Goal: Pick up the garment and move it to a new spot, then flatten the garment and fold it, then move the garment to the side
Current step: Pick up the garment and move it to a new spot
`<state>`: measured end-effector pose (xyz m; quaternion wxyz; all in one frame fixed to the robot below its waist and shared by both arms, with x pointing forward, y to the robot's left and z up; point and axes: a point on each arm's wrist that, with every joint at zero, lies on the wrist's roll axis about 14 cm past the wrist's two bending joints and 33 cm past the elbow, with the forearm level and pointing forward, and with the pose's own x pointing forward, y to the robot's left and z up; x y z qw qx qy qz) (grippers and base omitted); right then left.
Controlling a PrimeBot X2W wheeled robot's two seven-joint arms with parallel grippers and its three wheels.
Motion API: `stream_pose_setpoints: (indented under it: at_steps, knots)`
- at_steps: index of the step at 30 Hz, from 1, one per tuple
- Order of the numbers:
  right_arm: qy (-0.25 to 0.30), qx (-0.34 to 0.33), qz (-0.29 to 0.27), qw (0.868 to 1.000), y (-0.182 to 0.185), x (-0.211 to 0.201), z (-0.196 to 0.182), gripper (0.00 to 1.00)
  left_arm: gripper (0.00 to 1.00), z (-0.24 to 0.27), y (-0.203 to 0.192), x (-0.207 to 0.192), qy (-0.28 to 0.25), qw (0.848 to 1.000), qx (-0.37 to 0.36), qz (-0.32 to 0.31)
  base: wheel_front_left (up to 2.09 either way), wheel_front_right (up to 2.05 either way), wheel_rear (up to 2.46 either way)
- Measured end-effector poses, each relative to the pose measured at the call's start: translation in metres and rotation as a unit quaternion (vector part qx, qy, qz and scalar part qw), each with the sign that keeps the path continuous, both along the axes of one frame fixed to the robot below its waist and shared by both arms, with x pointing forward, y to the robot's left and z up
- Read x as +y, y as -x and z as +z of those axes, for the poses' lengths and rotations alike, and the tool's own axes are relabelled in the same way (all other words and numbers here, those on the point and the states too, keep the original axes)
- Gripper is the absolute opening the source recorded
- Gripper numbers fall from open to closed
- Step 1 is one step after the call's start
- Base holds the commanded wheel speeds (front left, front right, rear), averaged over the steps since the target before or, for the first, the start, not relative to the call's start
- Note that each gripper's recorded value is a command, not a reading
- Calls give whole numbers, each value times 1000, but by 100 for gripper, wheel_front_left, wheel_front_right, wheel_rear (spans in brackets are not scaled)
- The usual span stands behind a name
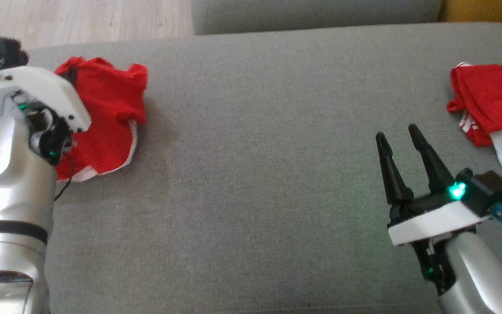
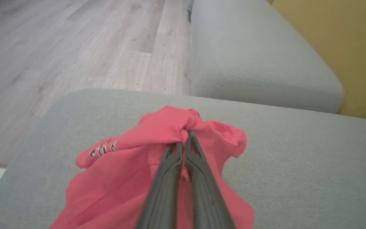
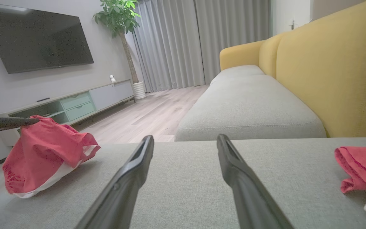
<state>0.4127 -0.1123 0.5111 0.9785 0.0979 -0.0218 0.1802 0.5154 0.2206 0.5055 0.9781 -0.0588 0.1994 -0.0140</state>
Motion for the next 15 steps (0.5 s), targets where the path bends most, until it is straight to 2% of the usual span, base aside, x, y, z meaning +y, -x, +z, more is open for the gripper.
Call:
stream_pose_setpoints:
  at_steps: [6, 11, 15]
  knots:
    - [-7, 3, -16, 1000, 21, -7, 0, 100, 0, 65, -4, -53, 12, 993, -87, -74, 0, 0, 0]
    - [-12, -13, -34, 999, 32, -17, 11, 100, 0, 109, 13, -100, 37, 979, -142, -141, 0, 0, 0]
    - [-11, -31, -55, 998, 36, -31, 22, 100, 0, 135, 30, -145, 68, 961, -175, -202, 0, 0, 0]
